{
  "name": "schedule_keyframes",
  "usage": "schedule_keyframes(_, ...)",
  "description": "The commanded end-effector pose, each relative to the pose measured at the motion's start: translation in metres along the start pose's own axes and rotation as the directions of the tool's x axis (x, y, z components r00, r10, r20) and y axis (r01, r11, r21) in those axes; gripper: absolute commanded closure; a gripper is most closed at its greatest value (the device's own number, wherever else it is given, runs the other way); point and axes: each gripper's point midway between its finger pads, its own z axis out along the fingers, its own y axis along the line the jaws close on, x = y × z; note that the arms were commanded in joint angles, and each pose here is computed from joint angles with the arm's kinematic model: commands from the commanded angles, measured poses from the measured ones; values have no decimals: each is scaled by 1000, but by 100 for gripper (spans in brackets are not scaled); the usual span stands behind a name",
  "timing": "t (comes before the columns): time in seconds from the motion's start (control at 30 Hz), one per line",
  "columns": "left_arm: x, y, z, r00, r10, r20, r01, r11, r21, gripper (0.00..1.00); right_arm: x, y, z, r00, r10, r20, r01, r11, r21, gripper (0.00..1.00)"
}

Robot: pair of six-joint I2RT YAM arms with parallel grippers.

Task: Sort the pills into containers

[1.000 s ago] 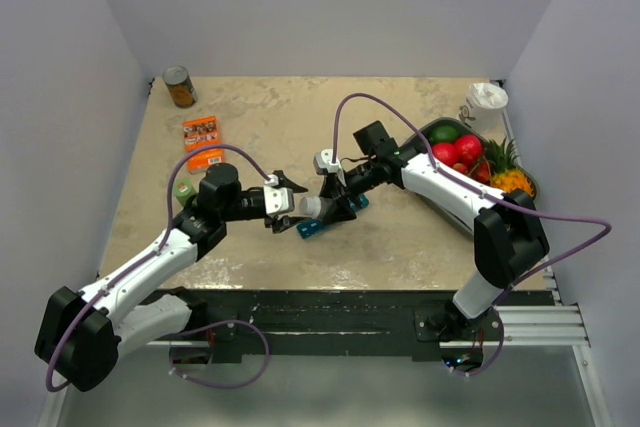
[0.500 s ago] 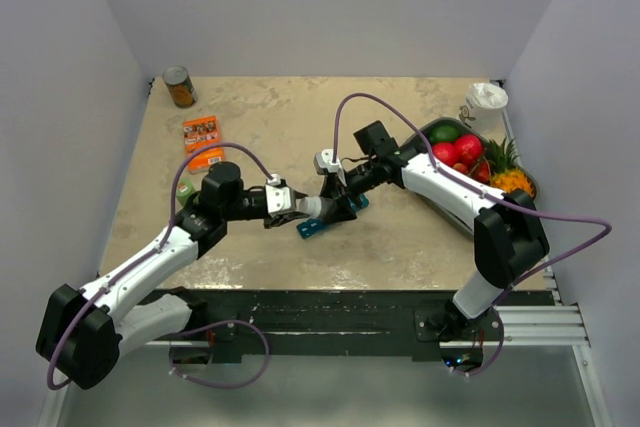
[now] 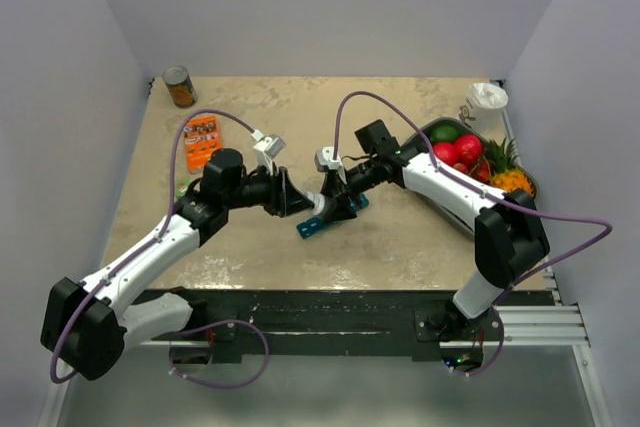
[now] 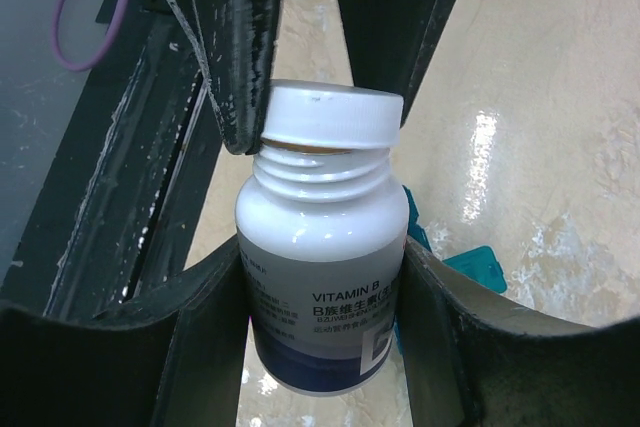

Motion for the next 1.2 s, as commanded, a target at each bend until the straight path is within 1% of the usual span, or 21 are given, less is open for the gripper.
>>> schedule_keyframes(0.0,-37,-46,-11,840,-542,35,540,840,50,100,-9,-9,0,999,-35,0,35,999,37,100)
schedule_keyframes(0.03,-38,-49,-13,826,-563,32,562,826,39,100,-8,-10,0,999,-36,-1,36,999,41,100)
schedule_keyframes(0.07,-43,-46,-17,821,-569,51,570,822,-12,100,-9,-10,0,999,-37,-1,37,998,45,100)
schedule_keyframes(0.23,-47,-35,-32,861,-498,102,508,853,-122,100,-12,-13,-2,999,-43,-5,43,997,62,100)
schedule_keyframes(0.27,-42,-23,-34,876,-467,120,482,857,-185,100,-12,-13,-3,999,-42,-5,43,997,64,100)
schedule_keyframes(0.33,-36,-9,-40,893,-424,149,449,859,-248,100,-12,-12,-3,999,-39,-3,39,997,61,100)
schedule_keyframes(0.37,-27,11,-44,905,-390,170,425,841,-334,100,-11,-12,-3,999,-39,-2,39,997,60,100)
schedule_keyframes(0.43,-20,27,-51,919,-343,193,393,828,-399,100,-13,-12,-4,999,-42,5,42,997,58,100)
schedule_keyframes(0.47,-9,51,-59,933,-296,206,361,783,-506,100,-13,-11,-5,999,-40,8,39,998,56,100)
schedule_keyframes(0.5,-4,64,-64,937,-277,212,348,749,-563,100,-14,-11,-6,999,-41,13,40,998,54,100)
schedule_keyframes(0.53,8,80,-69,954,-240,181,300,720,-626,100,-15,-10,-7,999,-38,20,37,998,50,100)
schedule_keyframes(0.57,12,99,-80,958,-209,197,287,647,-706,100,-16,-12,-10,999,-34,27,32,998,56,100)
schedule_keyframes(0.6,22,112,-82,961,-214,175,271,601,-752,100,-17,-13,-11,999,-30,33,28,998,57,100)
schedule_keyframes(0.7,45,146,-87,968,-220,120,216,492,-843,100,-24,-18,-25,997,-10,70,4,996,88,100)
schedule_keyframes(0.83,70,172,-86,964,-259,61,169,417,-893,98,-44,-41,-58,991,28,129,-57,972,228,100)
schedule_keyframes(0.93,87,184,-88,957,-287,35,147,379,-914,82,-58,-55,-91,992,-3,124,-45,924,381,100)
schedule_keyframes(0.97,89,187,-88,956,-290,40,151,373,-915,66,-63,-55,-100,993,-21,114,-29,907,420,100)
schedule_keyframes(1.03,95,189,-90,955,-293,43,154,368,-917,47,-67,-57,-112,996,-30,84,-14,880,475,100)
schedule_keyframes(1.07,94,189,-91,955,-292,49,159,364,-918,32,-72,-55,-119,996,-44,82,-2,870,493,100)
schedule_keyframes(1.13,91,187,-93,957,-284,67,172,367,-914,22,-82,-54,-128,995,-55,86,3,859,512,100)
schedule_keyframes(1.17,90,185,-93,957,-282,69,176,376,-910,14,-86,-52,-130,994,-57,92,2,858,514,100)
